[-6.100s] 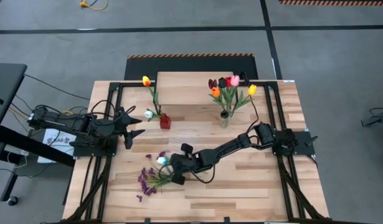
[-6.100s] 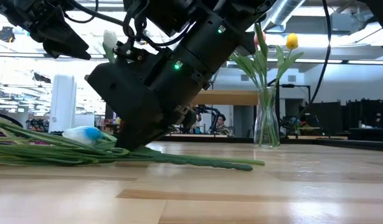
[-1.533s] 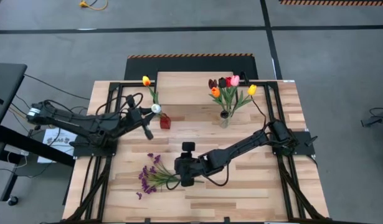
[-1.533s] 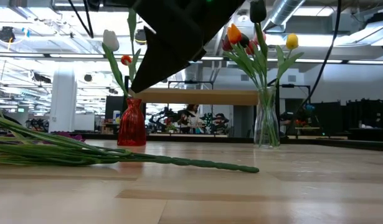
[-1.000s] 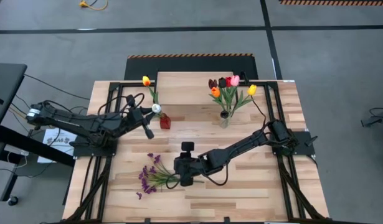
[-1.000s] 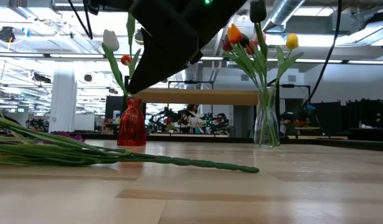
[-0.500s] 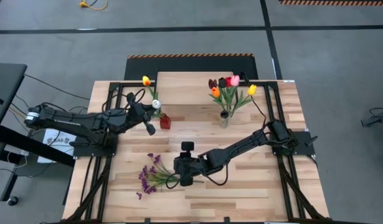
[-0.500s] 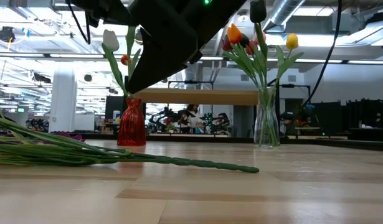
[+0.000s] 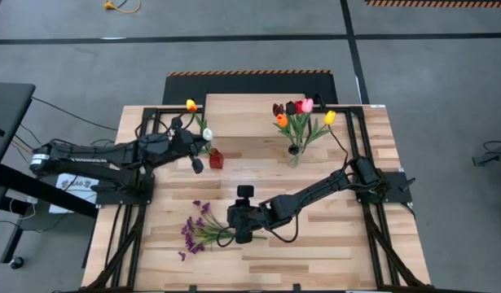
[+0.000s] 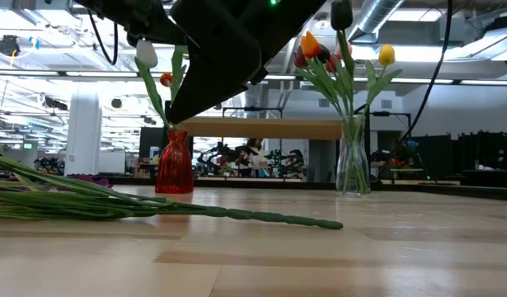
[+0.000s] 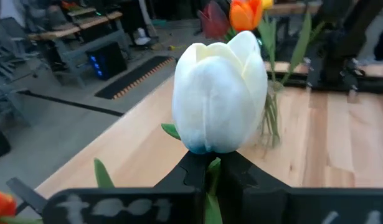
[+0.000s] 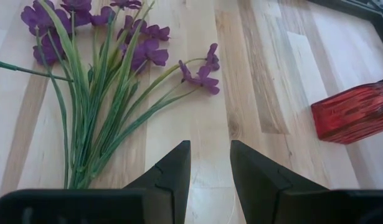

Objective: Pick and place flowers into a vace then onto a shelf
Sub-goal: Put the white flower into the red vase

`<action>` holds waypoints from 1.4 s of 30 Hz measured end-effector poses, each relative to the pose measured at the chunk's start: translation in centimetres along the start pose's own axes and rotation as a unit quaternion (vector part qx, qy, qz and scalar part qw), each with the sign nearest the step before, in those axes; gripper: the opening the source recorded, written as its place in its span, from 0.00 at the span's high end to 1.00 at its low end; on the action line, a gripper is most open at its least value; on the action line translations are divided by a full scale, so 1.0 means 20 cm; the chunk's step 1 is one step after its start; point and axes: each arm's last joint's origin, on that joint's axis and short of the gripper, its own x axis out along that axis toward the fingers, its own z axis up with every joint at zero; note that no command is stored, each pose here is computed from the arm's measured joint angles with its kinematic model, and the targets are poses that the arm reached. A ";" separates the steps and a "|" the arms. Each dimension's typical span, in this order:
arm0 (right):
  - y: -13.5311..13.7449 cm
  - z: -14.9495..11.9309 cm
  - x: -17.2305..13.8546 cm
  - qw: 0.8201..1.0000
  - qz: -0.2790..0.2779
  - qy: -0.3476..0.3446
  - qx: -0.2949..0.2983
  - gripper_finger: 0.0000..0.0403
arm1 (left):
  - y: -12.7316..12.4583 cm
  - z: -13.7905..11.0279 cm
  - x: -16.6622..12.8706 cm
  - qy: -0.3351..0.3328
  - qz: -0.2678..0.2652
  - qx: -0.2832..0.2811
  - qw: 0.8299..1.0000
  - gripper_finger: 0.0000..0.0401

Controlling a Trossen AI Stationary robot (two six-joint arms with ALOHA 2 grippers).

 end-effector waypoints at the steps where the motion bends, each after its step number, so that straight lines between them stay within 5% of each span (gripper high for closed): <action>1: 0.00 0.00 0.00 1.000 0.000 0.000 0.000 0.73 | 0.01 0.01 0.00 0.005 -0.008 0.003 1.000 1.00; 15: 0.00 0.01 0.00 1.000 0.002 -0.006 0.003 0.73 | 0.18 0.21 -0.05 0.049 -0.119 0.029 0.991 1.00; 34: 0.01 0.01 0.00 1.000 0.026 -0.011 0.001 0.73 | 0.20 0.09 0.18 0.110 -0.183 0.068 0.975 1.00; 42: 0.01 0.01 0.00 1.000 0.026 -0.009 0.000 0.73 | 0.19 0.08 0.20 0.112 -0.199 0.069 0.971 0.90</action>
